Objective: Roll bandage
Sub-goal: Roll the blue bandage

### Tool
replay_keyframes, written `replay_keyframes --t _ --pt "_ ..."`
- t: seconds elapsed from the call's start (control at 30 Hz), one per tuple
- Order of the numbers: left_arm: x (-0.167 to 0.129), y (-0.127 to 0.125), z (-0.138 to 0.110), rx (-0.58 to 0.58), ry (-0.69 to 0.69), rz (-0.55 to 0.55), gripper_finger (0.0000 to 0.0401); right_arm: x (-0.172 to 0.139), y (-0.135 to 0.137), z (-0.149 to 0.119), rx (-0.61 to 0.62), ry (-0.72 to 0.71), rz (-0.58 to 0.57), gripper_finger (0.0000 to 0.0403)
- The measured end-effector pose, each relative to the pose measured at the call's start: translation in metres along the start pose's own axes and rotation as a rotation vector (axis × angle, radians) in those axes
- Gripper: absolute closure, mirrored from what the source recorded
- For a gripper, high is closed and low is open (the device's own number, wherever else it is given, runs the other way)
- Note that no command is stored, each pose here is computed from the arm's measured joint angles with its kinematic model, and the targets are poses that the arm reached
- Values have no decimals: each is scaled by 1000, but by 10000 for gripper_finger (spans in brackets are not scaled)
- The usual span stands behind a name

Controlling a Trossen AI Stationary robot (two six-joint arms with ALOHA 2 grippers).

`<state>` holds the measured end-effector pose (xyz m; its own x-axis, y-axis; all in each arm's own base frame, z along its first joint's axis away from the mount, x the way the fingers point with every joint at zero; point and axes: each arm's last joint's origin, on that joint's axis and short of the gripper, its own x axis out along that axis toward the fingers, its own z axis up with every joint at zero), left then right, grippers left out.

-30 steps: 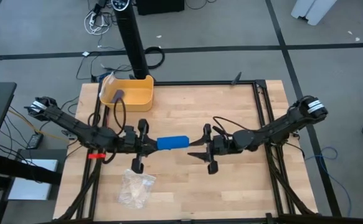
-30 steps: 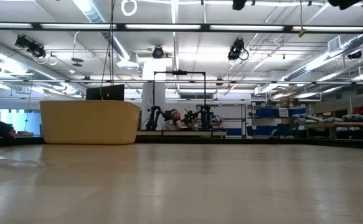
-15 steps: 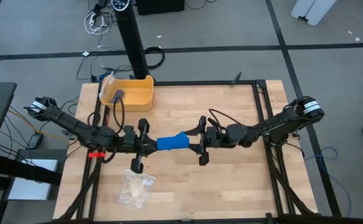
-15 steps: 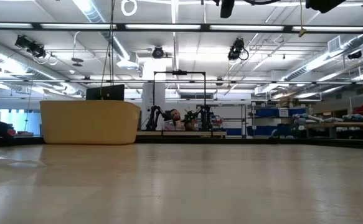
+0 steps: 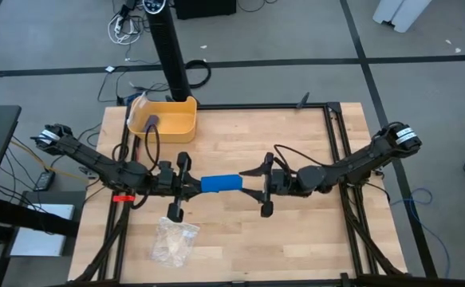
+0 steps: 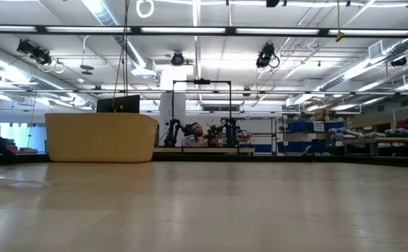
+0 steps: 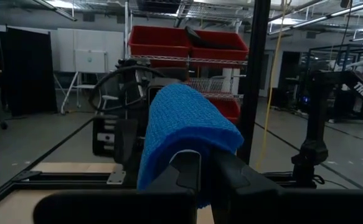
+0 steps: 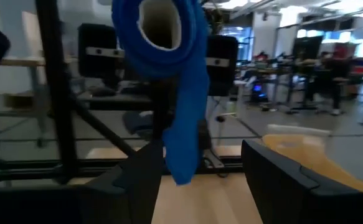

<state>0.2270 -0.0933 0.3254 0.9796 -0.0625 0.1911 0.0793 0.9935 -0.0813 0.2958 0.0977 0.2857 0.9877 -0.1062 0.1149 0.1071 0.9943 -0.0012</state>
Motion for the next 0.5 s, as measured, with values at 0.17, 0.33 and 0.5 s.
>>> replay_keyframes --t 0.17,0.33,0.5 --pt "0 0 0 2 0 0 382 8 -15 -1 67 -15 35 183" --pt "1 2 0 5 -1 10 382 13 -24 0 106 -32 123 186" --pt "2 5 0 7 -4 23 382 20 -26 -7 130 -32 160 197"
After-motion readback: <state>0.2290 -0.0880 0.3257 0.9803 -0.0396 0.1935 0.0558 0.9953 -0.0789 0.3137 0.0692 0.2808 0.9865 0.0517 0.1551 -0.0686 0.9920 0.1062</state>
